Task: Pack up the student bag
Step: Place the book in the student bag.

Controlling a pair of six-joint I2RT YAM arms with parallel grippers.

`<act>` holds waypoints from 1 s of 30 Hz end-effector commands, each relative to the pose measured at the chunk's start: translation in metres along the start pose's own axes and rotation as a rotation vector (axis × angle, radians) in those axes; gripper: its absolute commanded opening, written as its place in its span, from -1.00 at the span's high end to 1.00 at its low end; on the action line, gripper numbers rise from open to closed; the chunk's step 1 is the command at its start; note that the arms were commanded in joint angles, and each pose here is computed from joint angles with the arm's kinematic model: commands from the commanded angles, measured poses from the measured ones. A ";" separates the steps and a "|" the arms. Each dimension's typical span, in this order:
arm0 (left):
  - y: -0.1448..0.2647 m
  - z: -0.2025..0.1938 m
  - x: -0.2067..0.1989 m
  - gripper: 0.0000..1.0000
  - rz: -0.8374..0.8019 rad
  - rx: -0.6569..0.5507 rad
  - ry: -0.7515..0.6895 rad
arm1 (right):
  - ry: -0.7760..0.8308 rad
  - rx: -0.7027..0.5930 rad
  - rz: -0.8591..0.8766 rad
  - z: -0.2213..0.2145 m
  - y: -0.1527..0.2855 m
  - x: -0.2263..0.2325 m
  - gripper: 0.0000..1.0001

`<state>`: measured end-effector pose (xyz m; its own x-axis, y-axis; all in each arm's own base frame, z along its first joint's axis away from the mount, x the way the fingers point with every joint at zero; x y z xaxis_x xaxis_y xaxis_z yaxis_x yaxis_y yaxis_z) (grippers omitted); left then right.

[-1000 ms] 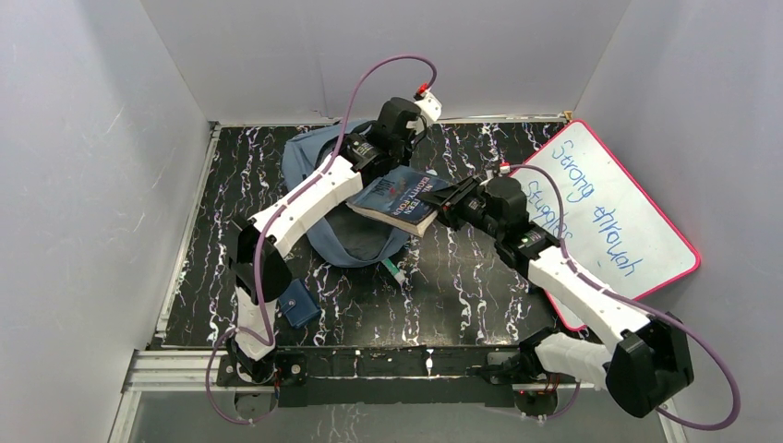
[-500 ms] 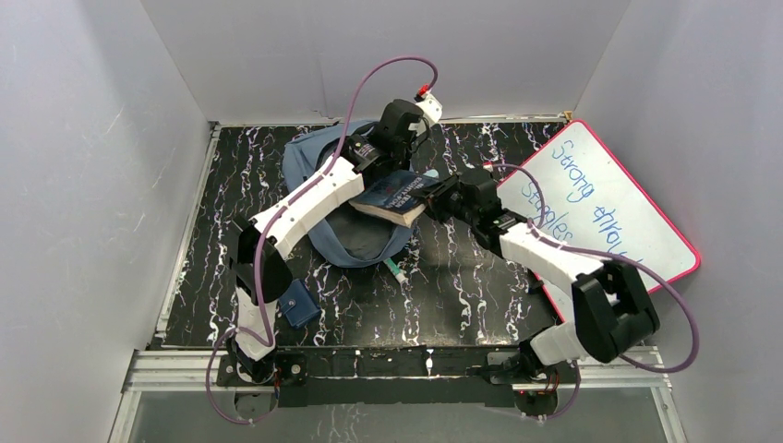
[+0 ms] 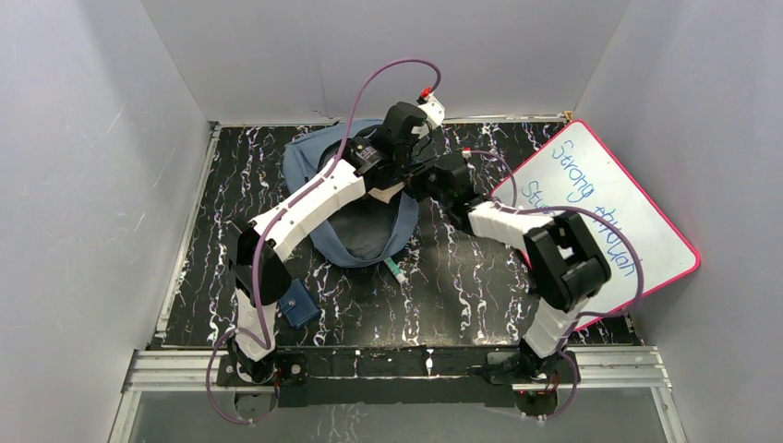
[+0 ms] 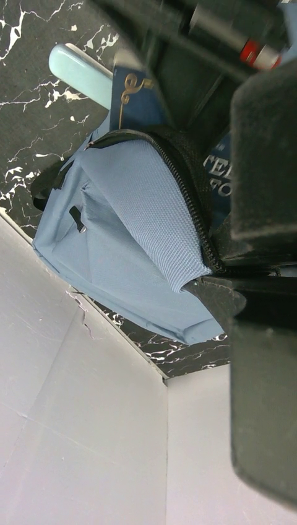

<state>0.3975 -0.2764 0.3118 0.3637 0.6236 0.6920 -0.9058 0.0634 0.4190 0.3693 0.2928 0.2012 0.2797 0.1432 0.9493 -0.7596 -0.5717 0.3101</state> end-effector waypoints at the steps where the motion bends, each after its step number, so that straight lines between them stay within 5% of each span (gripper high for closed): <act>1: 0.040 0.028 0.035 1.00 0.060 -0.120 0.103 | 0.011 -0.058 0.373 -0.002 -0.010 0.093 1.00; 21: 0.051 0.032 0.028 1.00 0.030 -0.147 0.101 | 0.094 -0.328 0.435 0.020 -0.100 0.072 1.00; 30: 0.051 0.030 0.025 1.00 0.027 -0.143 0.091 | 0.124 -0.338 0.359 0.024 -0.134 0.052 1.00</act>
<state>0.3873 -0.2868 0.3079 0.3902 0.6124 0.6876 -0.8970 0.0842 0.4340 0.4755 0.3586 0.1499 0.0687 0.2053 0.9763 -0.9169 -0.3726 0.1429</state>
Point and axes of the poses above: each gripper's point midway between its finger pads, its own y axis back along the fingers, its own x axis along the line the jaws close on, z = x × y, the point moved 5 cm from there along y, back along the fingers, and after that the axes turned 5 degrees about -y, right-handed, at the moved point
